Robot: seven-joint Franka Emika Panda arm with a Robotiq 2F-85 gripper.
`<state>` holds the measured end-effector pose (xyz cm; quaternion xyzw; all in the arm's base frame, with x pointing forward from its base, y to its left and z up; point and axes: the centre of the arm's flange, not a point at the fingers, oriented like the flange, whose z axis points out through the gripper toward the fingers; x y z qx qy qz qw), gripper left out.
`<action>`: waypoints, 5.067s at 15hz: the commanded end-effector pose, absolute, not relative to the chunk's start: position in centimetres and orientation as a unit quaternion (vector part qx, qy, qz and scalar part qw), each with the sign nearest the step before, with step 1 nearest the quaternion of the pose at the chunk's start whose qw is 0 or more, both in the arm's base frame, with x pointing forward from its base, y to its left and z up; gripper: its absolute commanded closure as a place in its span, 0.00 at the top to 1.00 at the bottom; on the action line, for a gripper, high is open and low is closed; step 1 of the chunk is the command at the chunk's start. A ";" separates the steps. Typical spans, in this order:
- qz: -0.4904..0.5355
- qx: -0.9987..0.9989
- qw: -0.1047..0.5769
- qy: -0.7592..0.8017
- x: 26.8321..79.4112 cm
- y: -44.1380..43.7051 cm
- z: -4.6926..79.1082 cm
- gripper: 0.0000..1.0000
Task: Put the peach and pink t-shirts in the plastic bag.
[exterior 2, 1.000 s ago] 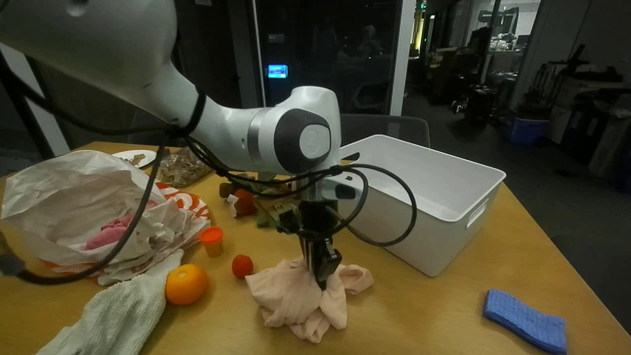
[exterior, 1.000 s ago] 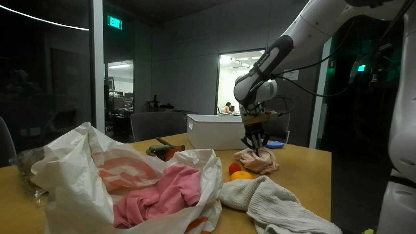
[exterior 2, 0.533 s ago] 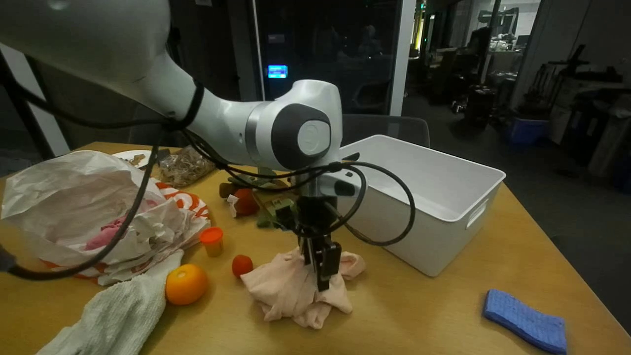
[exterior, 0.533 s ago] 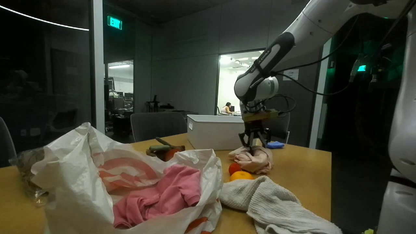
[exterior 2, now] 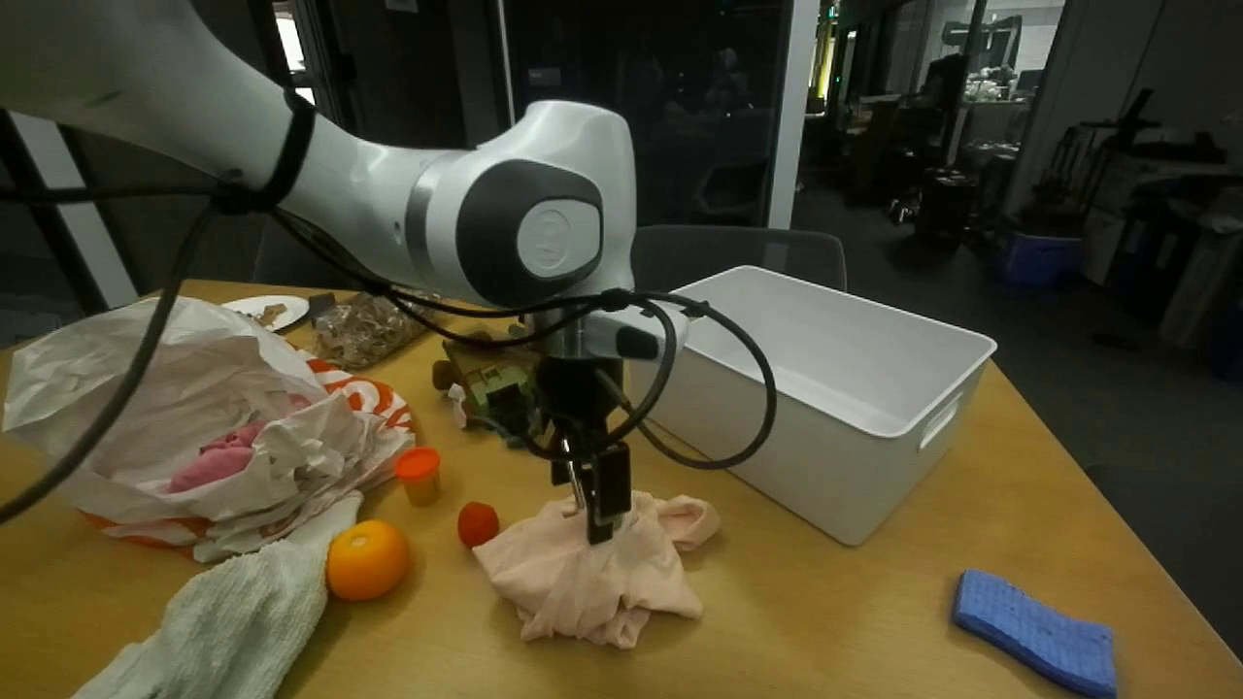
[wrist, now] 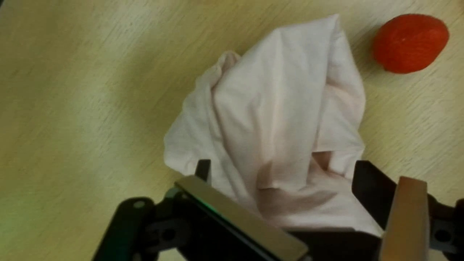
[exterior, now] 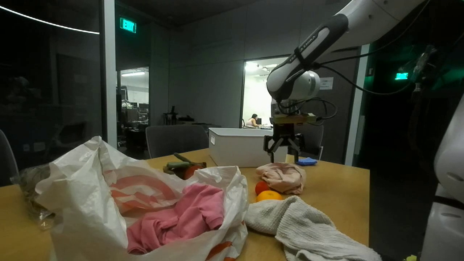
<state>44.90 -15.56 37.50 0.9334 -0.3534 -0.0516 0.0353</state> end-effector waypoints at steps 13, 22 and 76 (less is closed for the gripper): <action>-0.042 0.946 0.036 -0.318 48.8 -16.8 29.5 0.68; -0.038 0.947 0.022 -0.320 51.2 -14.5 34.2 0.00; -0.071 0.880 0.027 0.469 43.9 33.2 37.0 0.03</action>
